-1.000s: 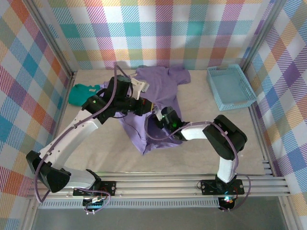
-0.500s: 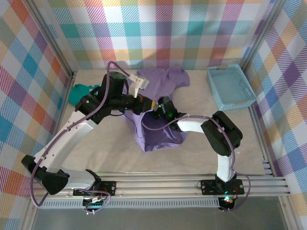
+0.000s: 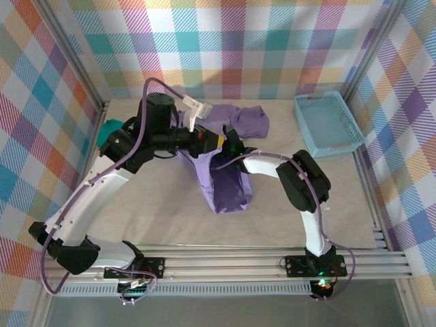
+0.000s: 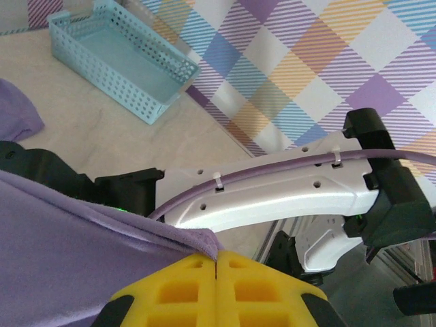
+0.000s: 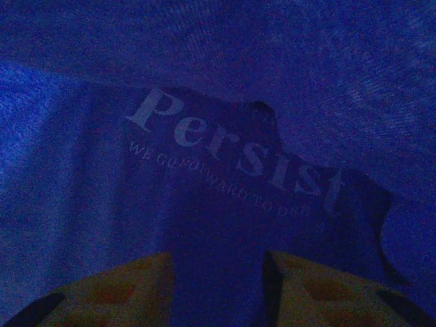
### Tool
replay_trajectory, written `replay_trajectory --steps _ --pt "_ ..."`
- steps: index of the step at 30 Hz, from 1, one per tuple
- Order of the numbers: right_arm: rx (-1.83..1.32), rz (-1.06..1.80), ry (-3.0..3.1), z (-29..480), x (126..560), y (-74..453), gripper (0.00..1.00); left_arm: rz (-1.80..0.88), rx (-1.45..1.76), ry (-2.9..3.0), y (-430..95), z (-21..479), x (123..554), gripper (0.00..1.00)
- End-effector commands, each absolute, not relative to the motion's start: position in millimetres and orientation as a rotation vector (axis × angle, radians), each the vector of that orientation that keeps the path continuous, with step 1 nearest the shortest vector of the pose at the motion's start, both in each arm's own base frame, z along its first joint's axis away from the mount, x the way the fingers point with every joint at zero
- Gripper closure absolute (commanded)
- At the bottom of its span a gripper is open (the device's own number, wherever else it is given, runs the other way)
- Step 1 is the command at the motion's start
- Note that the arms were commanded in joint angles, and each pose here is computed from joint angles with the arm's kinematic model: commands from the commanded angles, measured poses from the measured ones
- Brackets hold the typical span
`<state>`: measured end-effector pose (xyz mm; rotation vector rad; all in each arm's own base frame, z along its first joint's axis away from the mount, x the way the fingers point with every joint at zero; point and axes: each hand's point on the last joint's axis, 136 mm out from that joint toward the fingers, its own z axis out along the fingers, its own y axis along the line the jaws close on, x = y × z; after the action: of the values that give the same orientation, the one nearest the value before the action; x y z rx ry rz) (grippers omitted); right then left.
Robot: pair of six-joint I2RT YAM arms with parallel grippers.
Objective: Fold the inside-out t-shirt
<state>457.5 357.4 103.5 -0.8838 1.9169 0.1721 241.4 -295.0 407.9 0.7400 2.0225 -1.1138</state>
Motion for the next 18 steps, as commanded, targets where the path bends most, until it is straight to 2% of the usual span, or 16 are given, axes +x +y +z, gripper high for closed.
replay_trajectory --steps 1,9,16,18 --pt "-0.898 0.120 1.989 88 463 351 0.59 -1.168 0.800 1.913 -298 441 226 1.00" --pt "-0.894 0.095 2.097 76 472 353 0.53 -1.217 0.782 1.805 -304 484 227 1.00" --pt "-0.842 0.033 2.209 67 481 348 0.40 -1.258 0.842 1.759 -337 506 230 1.00" --pt "-0.847 -0.019 2.248 60 483 344 0.33 -1.270 0.860 1.739 -348 515 231 1.00"
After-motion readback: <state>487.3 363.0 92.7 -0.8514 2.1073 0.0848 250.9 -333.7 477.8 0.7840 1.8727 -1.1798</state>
